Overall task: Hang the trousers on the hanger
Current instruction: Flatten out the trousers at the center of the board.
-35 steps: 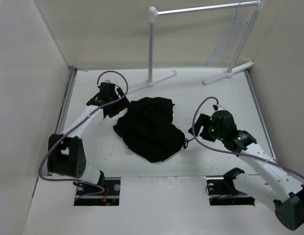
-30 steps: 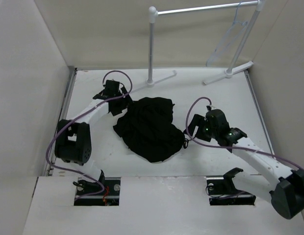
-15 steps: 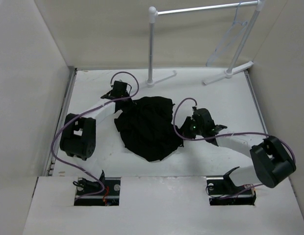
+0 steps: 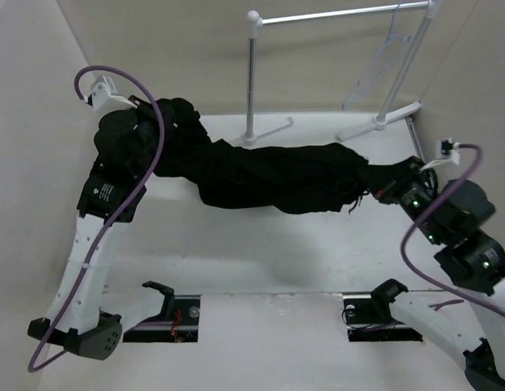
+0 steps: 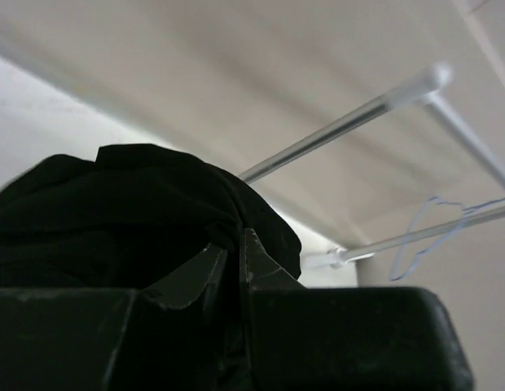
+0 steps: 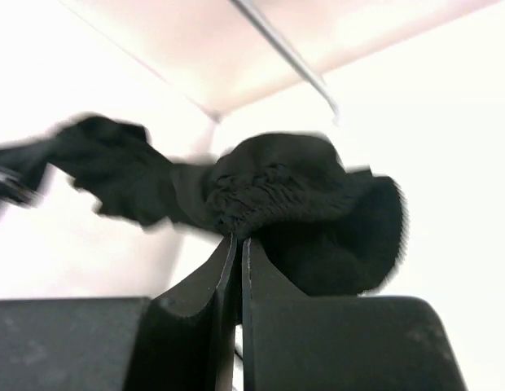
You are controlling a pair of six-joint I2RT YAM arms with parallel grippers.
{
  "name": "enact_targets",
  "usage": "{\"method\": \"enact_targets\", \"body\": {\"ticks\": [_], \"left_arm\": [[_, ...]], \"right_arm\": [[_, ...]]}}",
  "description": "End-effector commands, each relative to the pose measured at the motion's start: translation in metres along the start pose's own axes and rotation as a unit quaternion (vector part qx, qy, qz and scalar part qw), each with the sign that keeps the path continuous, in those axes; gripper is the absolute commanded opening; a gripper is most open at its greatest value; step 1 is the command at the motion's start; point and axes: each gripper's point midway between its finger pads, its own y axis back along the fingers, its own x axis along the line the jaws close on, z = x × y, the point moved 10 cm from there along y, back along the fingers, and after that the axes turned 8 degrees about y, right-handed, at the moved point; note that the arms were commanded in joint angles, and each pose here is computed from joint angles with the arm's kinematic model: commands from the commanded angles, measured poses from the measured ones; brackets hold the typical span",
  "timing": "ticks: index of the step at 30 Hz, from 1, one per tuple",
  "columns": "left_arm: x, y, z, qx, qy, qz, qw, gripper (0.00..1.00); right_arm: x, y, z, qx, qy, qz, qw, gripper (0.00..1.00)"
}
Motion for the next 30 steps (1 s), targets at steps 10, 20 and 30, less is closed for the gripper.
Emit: {"method": "enact_targets", "body": {"ticks": [10, 20, 30], "left_arm": [[0.043, -0.114, -0.119, 0.174, -0.150, 0.150, 0.962, 0.54], [0.166, -0.036, -0.124, 0.134, -0.116, 0.312, 0.933, 0.71], [0.233, -0.008, -0.186, 0.240, -0.025, 0.357, 0.902, 0.71]], "right_arm": [[-0.134, -0.070, -0.058, 0.053, -0.023, -0.284, 0.957, 0.04], [-0.176, -0.053, -0.092, 0.066, -0.047, -0.347, 0.934, 0.09], [-0.167, -0.047, -0.110, 0.090, -0.051, -0.306, 0.946, 0.10]]}}
